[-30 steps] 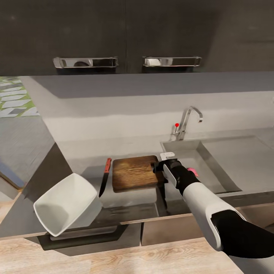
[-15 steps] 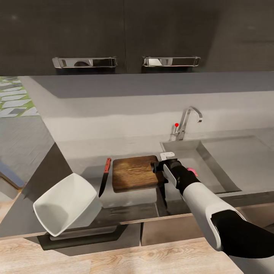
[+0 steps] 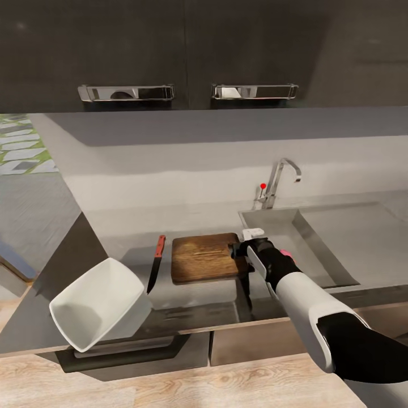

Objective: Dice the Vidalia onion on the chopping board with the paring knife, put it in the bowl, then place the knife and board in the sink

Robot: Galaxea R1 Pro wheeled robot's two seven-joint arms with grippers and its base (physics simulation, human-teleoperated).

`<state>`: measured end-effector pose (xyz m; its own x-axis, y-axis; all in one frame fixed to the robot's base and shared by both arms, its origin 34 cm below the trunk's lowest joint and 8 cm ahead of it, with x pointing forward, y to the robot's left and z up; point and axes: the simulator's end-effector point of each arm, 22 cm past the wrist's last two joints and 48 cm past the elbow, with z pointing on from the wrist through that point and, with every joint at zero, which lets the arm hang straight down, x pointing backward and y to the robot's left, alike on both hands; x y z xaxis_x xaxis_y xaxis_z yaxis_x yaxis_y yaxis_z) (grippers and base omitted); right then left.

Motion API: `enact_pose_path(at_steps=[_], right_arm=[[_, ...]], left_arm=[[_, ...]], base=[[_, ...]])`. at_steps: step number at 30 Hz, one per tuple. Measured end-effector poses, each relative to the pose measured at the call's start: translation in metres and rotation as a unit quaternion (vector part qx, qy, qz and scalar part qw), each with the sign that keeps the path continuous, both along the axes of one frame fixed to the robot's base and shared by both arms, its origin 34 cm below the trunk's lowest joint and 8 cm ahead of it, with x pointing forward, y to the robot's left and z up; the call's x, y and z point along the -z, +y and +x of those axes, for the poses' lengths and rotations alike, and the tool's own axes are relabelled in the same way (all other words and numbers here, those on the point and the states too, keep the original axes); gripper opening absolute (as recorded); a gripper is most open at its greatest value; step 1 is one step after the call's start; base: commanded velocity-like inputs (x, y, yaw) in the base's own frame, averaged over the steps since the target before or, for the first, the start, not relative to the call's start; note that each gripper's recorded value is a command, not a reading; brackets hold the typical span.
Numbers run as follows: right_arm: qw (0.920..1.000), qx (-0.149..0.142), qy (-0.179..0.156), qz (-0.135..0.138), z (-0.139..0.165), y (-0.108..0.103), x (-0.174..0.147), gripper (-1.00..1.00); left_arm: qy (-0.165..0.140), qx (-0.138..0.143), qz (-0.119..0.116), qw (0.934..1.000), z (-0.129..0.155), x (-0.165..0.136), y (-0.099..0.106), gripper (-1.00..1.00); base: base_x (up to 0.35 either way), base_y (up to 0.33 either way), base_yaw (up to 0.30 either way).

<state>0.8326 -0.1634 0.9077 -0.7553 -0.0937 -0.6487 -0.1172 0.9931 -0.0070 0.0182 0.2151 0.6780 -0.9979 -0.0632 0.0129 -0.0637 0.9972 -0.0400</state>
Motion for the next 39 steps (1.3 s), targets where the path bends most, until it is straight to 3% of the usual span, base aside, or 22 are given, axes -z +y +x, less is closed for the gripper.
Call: enact_pose_path(at_steps=[18, 19, 21, 39], right_arm=[[1.0000, 0.004, 0.004, 0.005, -0.0016, -0.0010, 0.0026, -1.00], [1.0000, 0.004, 0.004, 0.005, -0.0016, -0.0010, 0.0026, 1.00], [1.0000, 0.000, 0.003, -0.009, -0.0014, -0.0049, 0.0033, 1.00], [1.0000, 0.003, -0.004, -0.001, 0.0023, -0.0024, -0.0030, 1.00]], left_arm=[[0.000, 0.000, 0.000, 1.0000, -0.0001, 0.0003, -0.0003, 1.00], [0.000, 0.000, 0.000, 1.0000, -0.0001, 0.0003, -0.0003, 1.00], [0.000, 0.000, 0.000, 1.0000, 0.0000, 0.0003, 0.0001, 1.00], [0.000, 0.000, 0.000, 1.0000, -0.0001, 0.0002, -0.0002, 1.00]], base=[[0.000, 0.000, 0.000], [0.000, 0.000, 0.000], [0.000, 0.000, 0.000], [0.000, 0.000, 0.000]])
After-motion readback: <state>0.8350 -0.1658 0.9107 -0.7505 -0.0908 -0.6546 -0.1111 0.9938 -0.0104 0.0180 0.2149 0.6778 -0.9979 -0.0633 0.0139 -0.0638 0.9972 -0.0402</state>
